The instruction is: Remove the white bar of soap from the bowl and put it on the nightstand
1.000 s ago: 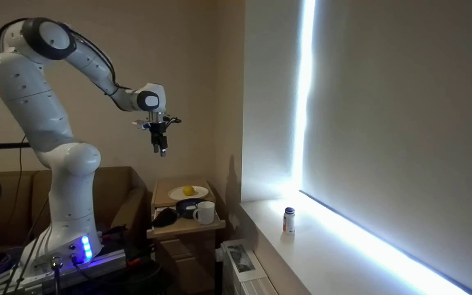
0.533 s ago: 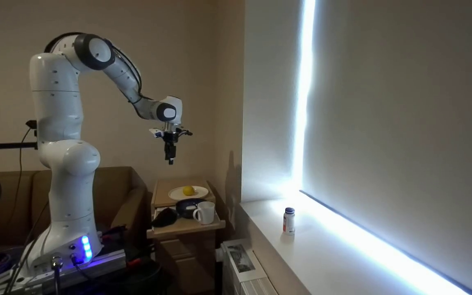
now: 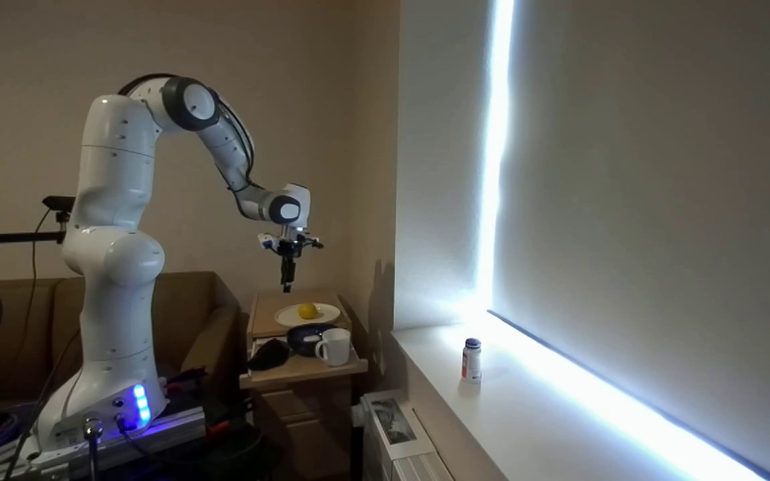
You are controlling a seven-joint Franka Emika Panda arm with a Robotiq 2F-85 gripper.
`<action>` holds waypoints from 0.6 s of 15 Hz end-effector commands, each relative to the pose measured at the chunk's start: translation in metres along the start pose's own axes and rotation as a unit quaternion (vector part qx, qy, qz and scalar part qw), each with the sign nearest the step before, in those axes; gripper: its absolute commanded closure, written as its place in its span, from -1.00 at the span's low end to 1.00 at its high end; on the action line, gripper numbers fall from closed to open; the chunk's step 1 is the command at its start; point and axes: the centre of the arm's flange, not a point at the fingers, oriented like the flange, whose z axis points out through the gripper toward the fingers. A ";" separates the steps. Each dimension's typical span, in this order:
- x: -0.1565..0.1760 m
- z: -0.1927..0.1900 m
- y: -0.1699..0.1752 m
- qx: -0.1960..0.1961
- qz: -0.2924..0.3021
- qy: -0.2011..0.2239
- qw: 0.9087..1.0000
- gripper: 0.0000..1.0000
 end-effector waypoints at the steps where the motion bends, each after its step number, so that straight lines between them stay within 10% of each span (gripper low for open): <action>1: 0.050 0.046 -0.009 0.042 0.051 -0.005 0.998 -1.00; 9: 0.067 0.076 -0.018 0.054 0.084 0.025 0.995 -1.00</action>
